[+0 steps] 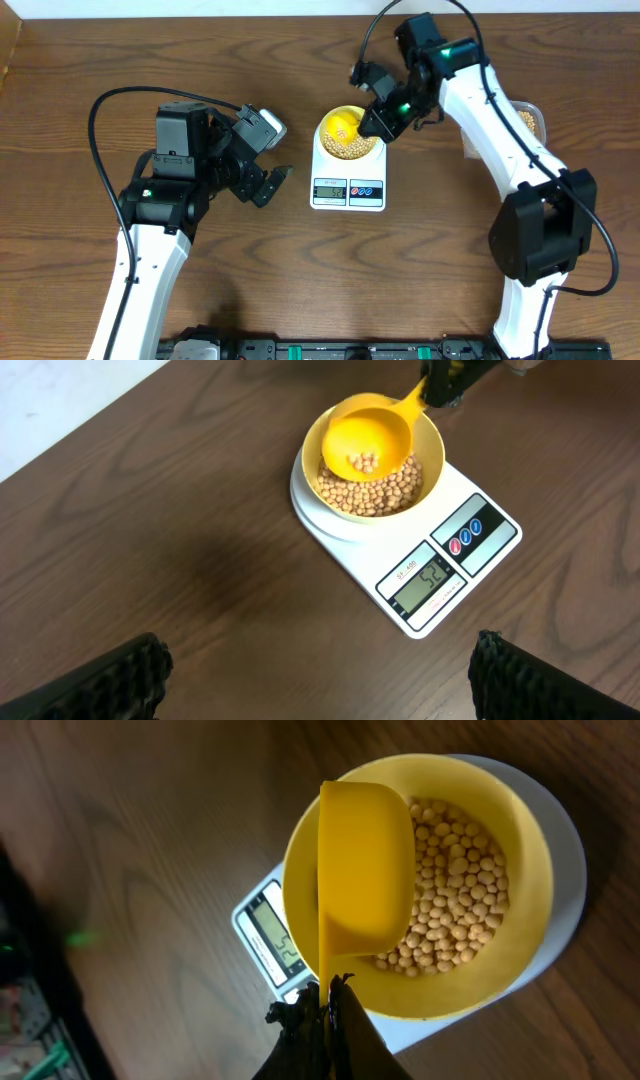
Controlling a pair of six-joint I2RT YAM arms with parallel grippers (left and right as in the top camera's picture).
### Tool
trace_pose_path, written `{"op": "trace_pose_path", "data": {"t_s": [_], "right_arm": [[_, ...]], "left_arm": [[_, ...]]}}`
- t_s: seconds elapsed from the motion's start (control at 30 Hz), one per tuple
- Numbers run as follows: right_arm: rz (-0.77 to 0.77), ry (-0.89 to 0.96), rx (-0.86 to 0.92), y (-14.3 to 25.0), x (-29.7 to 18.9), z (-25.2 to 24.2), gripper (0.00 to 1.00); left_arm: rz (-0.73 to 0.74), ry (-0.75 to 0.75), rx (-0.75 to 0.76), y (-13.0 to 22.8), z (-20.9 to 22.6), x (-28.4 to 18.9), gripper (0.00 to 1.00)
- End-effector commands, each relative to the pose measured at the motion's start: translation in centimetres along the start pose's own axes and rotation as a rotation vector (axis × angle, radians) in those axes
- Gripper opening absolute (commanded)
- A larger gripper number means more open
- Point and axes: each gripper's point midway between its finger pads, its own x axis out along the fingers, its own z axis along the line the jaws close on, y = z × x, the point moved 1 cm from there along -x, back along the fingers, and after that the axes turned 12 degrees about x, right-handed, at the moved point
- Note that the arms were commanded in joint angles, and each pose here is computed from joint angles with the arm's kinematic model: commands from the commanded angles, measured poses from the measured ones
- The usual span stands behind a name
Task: Scoop item into bowl and weigh 50g on scale
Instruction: 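Carry the scoop with the right gripper to the tub and empty it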
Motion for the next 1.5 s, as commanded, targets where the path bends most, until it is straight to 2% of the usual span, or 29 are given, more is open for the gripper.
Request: {"op": "trace_pose_path", "data": {"t_s": [0.0,0.43,0.73,1.03,1.23,1.47], "right_arm": [[-0.027,-0.101,0.04,-0.4,-0.3,0.7,0.01],[-0.147,-0.154,0.071,-2.3,-4.5,0.3,0.01],[-0.28,-0.087,0.103,-2.2,-11.2,-1.8,0.01],[-0.362,-0.019,0.274,1.3,-18.1,-5.2,0.01],[-0.387,0.044,0.407,4.3,-21.0,-8.6,0.01],[-0.29,0.294,0.519,8.2,-22.0,-13.1,0.01]], "left_arm": [[0.008,-0.006,-0.017,0.4,0.0,0.0,0.97],[0.008,-0.006,-0.017,0.4,0.0,0.0,0.97],[0.008,-0.006,-0.017,0.4,0.0,0.0,0.97],[0.008,-0.006,-0.017,0.4,0.0,0.0,0.97],[0.008,-0.006,-0.017,0.4,0.0,0.0,0.97],[0.008,-0.006,-0.017,0.4,0.0,0.0,0.97]]}}
